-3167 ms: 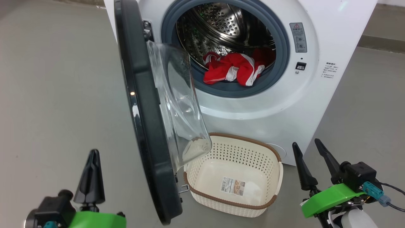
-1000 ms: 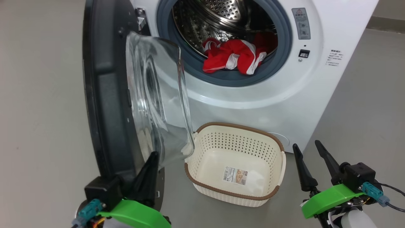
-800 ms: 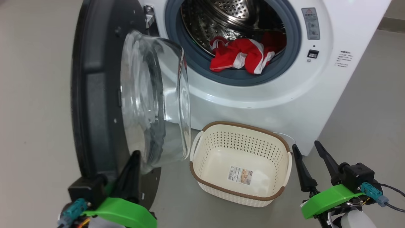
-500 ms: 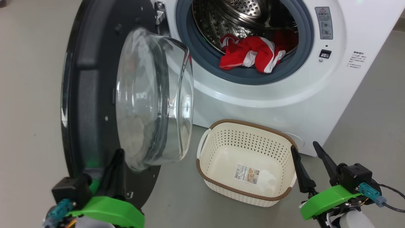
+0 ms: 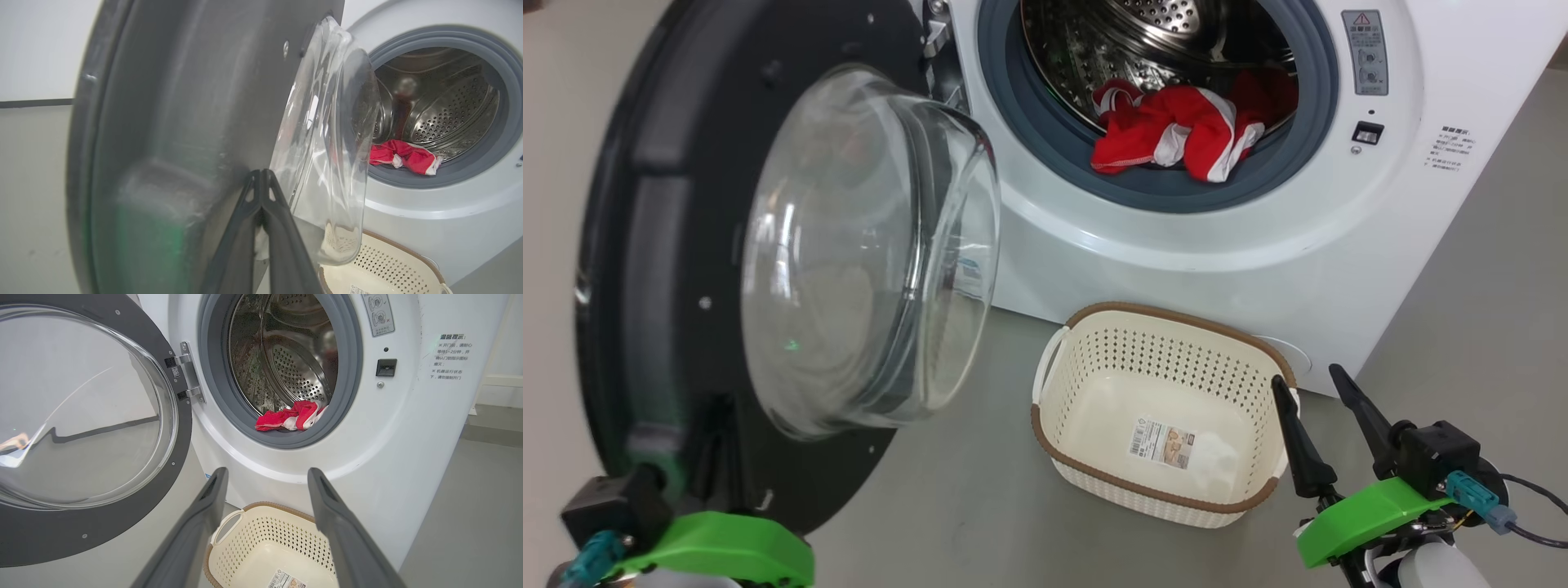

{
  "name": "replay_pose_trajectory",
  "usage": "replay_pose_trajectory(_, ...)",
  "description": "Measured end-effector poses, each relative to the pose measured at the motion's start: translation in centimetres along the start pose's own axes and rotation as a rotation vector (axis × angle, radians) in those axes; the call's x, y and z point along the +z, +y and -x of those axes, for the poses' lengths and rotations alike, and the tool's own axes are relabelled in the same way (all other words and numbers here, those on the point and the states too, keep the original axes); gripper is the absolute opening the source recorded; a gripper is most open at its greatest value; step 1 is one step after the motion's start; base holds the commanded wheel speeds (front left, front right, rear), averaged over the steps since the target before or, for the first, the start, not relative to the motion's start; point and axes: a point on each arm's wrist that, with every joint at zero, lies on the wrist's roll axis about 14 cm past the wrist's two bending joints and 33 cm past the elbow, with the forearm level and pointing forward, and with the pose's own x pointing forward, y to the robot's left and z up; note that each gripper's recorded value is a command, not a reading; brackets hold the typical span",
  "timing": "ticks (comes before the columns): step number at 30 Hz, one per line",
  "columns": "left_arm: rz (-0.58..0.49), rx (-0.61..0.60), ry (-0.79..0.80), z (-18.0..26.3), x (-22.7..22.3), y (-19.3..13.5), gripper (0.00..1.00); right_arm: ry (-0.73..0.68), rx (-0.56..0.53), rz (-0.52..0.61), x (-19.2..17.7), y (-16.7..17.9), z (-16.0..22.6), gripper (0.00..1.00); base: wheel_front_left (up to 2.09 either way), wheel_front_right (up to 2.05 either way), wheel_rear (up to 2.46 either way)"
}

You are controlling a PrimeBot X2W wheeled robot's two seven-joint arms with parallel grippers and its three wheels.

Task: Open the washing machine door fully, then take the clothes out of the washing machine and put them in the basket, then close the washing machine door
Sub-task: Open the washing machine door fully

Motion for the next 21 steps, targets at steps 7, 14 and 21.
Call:
replay_pose_trajectory(7,-0.038,0.071,-0.016,-1.1,-0.4,2.2,0.0,0.026,0.006,0.014,-1.0,-0.2,-0.1,1.0,0.0,0.0,0.0)
replay_pose_trajectory(14,-0.065,0.136,-0.006,-2.7,-1.3,4.0,0.0,0.04,0.01,0.018,-1.7,-0.6,-0.5,1.0,0.0,0.0,0.0)
replay_pose_trajectory(21,-0.078,0.186,-0.021,-4.3,-1.4,5.1,0.0,0.051,0.016,0.03,-2.2,-1.2,-1.0,1.0,0.0,0.0,0.0)
